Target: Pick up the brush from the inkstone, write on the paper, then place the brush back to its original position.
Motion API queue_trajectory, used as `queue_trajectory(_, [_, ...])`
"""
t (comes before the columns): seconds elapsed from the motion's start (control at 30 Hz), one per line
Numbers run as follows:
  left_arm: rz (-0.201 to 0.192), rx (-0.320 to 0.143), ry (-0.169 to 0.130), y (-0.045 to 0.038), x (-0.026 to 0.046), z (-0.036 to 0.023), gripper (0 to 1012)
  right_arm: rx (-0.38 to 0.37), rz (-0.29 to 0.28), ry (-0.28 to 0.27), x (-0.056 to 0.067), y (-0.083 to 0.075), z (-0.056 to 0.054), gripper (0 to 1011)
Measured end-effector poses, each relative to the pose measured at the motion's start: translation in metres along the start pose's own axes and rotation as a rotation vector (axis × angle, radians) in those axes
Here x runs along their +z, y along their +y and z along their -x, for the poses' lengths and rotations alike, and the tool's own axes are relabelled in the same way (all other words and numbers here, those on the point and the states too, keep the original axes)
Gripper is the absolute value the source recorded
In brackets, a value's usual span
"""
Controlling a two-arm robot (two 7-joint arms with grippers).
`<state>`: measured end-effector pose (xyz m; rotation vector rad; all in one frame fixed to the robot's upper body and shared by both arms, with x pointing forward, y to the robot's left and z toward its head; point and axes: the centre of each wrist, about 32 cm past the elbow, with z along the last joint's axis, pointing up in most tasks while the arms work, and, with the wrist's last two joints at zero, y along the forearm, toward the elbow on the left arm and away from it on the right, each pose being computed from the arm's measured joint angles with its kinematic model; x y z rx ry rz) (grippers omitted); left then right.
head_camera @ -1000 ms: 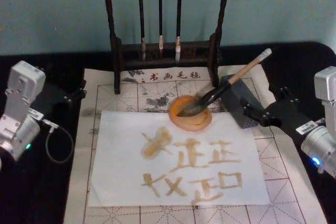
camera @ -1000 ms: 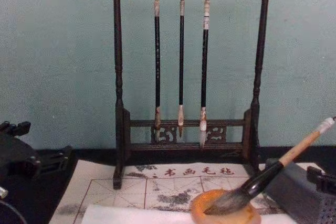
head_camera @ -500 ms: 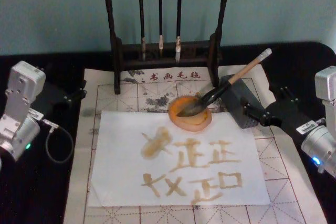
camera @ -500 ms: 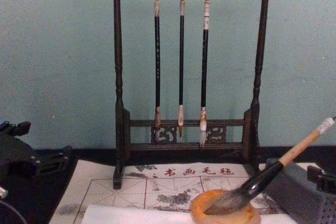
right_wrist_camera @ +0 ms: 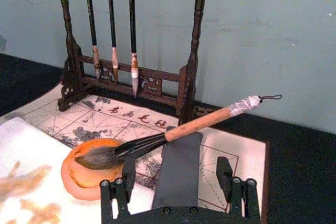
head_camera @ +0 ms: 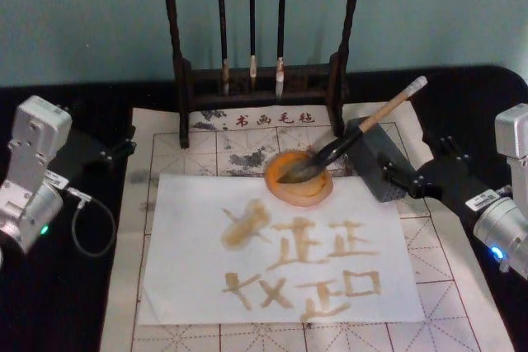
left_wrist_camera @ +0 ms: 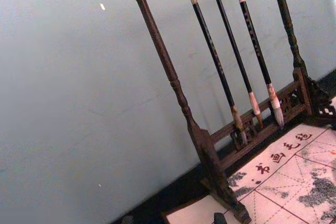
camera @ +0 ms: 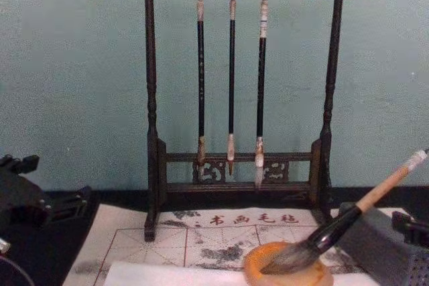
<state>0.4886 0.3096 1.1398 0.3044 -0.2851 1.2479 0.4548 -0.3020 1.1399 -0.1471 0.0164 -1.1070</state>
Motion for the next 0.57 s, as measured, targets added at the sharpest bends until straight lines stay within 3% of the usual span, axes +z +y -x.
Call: queue_trajectory(0.57, [0.0,0.0,0.0,0.0,0.0,0.0,1001,0.0,0.0,0.0,0.0,0.0,0.0,1000])
